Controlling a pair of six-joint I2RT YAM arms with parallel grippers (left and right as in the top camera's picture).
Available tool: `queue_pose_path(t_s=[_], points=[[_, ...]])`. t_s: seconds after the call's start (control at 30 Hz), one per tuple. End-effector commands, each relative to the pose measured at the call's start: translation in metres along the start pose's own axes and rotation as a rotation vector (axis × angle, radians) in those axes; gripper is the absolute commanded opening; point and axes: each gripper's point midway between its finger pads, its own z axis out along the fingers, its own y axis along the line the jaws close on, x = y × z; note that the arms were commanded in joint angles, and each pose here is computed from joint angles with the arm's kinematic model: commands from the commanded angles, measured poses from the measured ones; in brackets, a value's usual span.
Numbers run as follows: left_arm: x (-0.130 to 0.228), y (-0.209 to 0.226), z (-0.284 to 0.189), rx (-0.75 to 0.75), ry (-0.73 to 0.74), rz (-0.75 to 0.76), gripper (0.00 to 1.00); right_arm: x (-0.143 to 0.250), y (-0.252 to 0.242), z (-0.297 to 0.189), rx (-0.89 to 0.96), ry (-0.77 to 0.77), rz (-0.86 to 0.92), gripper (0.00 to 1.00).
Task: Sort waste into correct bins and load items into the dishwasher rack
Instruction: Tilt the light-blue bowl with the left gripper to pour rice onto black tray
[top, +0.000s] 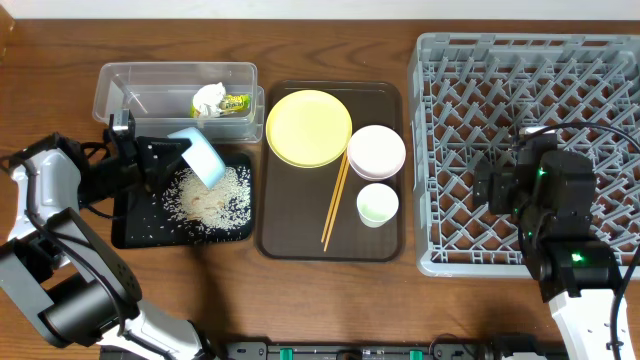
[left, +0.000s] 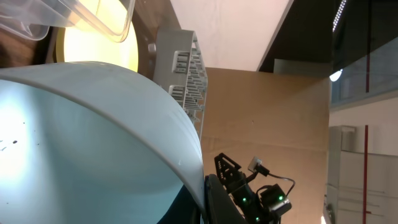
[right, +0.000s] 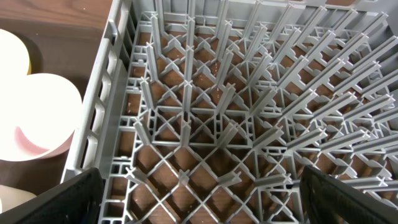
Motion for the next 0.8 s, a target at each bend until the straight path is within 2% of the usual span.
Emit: queue_pose_path(t_s=[0.0, 0.4, 0.57, 0.63, 0.77], points=[[-0.001, -0.006, -0.001, 0.026, -0.010, 0.034, 0.06, -0.009, 0.004, -0.004, -0.015, -0.020, 0.001, 0.99], [0.000, -0.007, -0.001, 0.029, -0.010, 0.058, 0.06, -0.009, 0.004, -0.004, -0.015, -0.020, 0.001, 0.99], [-0.001, -0.008, -0.001, 0.040, -0.010, -0.110, 0.06, -0.009, 0.004, -0.004, -0.015, -0.020, 0.002, 0.99], [-0.003, -0.018, -0.002, 0.096, -0.022, -0.097, 0.06, -0.009, 0.004, -0.004, -0.015, -0.020, 0.001, 0.99], [-0.002, -0.014, -0.002, 0.074, -0.020, -0.053, 0.06, -0.009, 0.004, -0.004, -0.015, -0.019, 0.002, 0.99]])
